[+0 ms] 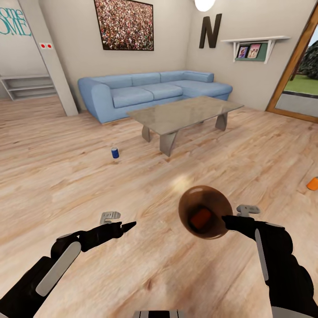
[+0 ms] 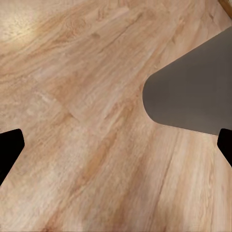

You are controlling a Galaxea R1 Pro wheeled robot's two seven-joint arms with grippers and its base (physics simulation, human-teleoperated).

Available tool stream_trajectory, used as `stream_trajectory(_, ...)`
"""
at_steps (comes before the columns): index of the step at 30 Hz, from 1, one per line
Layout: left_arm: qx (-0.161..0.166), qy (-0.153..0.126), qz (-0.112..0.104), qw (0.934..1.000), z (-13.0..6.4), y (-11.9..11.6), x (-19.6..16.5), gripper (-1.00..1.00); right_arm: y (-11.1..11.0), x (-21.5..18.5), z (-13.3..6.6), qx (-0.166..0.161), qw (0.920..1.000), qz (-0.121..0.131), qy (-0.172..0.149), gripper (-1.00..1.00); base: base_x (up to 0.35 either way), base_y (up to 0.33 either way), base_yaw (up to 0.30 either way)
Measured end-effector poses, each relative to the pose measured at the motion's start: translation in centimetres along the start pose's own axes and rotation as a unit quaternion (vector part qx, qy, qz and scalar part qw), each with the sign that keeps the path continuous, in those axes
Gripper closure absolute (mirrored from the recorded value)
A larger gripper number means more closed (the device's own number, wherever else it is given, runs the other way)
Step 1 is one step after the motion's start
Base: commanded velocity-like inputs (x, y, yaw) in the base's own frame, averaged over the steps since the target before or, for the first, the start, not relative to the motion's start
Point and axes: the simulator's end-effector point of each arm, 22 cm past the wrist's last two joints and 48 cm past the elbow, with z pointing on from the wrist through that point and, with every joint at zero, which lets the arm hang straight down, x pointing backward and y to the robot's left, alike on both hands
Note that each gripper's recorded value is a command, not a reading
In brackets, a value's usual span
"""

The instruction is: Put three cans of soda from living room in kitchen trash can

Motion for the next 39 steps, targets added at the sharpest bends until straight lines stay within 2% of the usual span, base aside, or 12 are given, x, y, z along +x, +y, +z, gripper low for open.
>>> stream_trajectory(23,0.001,0.0,0.001,1.0,-0.03,-0.01,0.0,-1.0,0.04,0.01,0.01,0.0,1.0,-0.001,0.0,1.0,0.335,0.0,0.004)
stream_trajectory(35,0.001,0.0,0.001,1.0,-0.04,0.0,0.0,-1.0,0.01,0.01,0.01,0.0,1.0,-0.001,0.0,1.0,0.305,0.0,0.221)
stream_trajectory(39,0.001,0.001,0.001,1.0,-0.07,0.05,0.02,-1.0,0.34,-0.02,0.01,-0.007,1.0,0.003,0.0,1.0,0.113,0.0,0.118)
